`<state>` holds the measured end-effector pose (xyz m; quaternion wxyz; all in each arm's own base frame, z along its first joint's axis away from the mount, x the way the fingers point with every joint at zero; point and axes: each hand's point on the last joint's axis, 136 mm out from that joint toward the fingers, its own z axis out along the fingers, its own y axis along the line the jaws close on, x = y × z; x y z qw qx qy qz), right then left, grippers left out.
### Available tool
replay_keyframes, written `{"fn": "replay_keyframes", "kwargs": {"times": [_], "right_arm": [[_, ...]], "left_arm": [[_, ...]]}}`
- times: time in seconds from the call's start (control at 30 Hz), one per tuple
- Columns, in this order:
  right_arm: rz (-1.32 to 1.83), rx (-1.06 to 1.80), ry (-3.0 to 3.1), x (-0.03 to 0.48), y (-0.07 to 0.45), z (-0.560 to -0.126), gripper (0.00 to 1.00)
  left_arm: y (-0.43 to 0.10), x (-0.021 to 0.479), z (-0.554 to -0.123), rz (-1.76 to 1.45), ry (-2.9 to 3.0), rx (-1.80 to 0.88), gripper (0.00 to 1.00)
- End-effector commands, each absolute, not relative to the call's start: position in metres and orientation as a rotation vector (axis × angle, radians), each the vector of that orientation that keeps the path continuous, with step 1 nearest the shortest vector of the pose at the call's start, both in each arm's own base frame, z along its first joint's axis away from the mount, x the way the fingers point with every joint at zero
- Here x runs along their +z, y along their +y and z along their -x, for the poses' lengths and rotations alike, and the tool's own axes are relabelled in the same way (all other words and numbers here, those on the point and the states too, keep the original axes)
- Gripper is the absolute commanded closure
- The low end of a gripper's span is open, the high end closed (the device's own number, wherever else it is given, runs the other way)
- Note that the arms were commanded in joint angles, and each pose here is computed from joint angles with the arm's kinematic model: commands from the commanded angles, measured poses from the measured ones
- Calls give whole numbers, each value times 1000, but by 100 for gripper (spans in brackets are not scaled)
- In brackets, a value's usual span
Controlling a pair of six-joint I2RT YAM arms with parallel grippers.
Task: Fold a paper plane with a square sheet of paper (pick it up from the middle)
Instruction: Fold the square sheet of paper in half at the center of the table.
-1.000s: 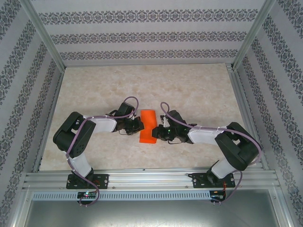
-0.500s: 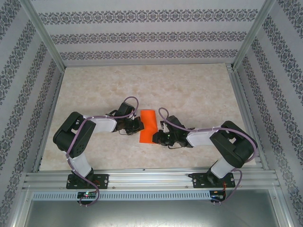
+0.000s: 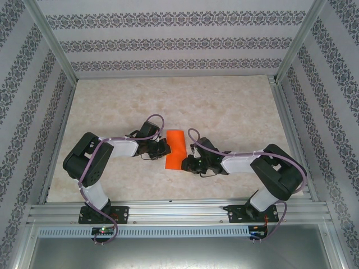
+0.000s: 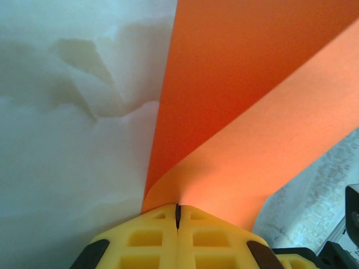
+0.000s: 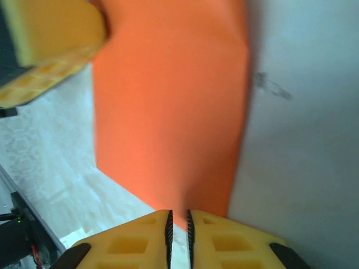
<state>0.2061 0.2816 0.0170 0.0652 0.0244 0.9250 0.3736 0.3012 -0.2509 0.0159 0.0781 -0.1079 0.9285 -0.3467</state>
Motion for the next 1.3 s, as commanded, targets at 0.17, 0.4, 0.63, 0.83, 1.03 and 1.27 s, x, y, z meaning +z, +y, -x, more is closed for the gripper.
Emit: {"fn": "replay_keyframes", "kwargs": {"times": [0.17, 0.4, 0.63, 0.83, 1.03, 1.27], "right_arm": [[-22, 1105, 2732, 47, 278, -221, 82], [-23, 1229, 2632, 69, 292, -275, 82], [-34, 1234, 2683, 46, 297, -301, 83], [-87, 1134, 2765, 8, 283, -295, 83], [-118, 1165, 2769, 1, 280, -289, 82], [-57, 1298, 2631, 56, 289, -319, 81]], "left_arm": [[-218, -40, -256, 376, 3021, -767, 100], [-217, -42, -254, 365, 3030, -755, 100], [-216, -44, -253, 355, 3039, -748, 100], [-213, -47, -250, 355, 3049, -730, 100], [-212, -49, -248, 354, 3055, -722, 100], [-211, -48, -248, 341, 3059, -707, 100]]}}
